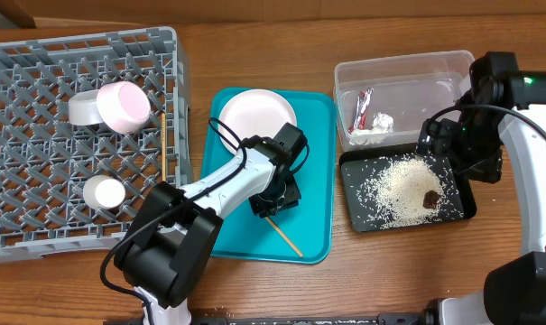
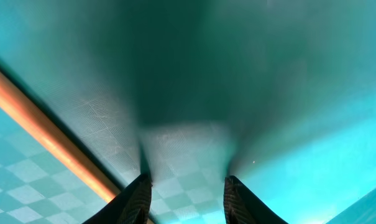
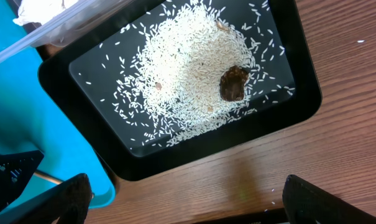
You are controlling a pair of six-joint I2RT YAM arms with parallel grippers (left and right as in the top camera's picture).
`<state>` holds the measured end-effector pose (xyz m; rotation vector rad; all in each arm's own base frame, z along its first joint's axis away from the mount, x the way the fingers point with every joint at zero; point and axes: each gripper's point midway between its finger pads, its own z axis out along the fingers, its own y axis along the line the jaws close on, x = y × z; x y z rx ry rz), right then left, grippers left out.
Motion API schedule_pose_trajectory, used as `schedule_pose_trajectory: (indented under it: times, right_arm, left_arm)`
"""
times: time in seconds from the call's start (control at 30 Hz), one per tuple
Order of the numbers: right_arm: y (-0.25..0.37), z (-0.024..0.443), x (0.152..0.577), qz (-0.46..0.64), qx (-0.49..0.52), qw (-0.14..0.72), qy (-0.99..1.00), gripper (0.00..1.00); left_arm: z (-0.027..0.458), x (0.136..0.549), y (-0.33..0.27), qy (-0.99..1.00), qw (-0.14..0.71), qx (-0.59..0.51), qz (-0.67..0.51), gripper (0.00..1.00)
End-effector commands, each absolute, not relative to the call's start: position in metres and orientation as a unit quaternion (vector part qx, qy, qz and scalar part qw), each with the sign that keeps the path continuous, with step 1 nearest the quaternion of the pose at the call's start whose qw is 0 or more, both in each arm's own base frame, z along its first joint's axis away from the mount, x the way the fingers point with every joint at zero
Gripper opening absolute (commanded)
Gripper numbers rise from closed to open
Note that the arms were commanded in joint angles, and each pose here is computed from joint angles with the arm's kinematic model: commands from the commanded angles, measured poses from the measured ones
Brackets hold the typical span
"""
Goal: Sort waste into correct bins and load items into the dishwasher
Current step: 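Reach the left gripper back to the tray and grasp the second chopstick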
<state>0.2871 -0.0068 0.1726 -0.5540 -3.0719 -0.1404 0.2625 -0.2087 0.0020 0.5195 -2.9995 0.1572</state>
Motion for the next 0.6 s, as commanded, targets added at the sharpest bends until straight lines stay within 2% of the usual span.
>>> schedule_pose_trajectory:
  times: [0.0,0.17,0.3,0.57]
  right_arm:
    - [-0.007,0.176,0.288,-0.046,-0.179,0.002,-0.983,1.00]
    - [-0.007,0.176,0.288,-0.046,-0.179,0.001,-0.983,1.00]
    - [-0.007,0.176,0.288,-0.046,-0.179,0.001,-0.983,1.00]
    - [-0.007,0.176,0.288,-0.046,-0.179,0.002,-0.983,1.00]
  left_arm:
    - [-0.001,0.267,-0.200,-0.983,0.047,0.173,0.038,0.41]
    - [0.029,0.282,-0.193,-0.985,0.009,0.170,0.034,0.44]
    - [0.044,0.277,-0.180,-0.979,-0.003,0.203,0.011,0.44]
    - [0.035,0.258,-0.178,-0.975,0.019,0.219,-0.007,0.45]
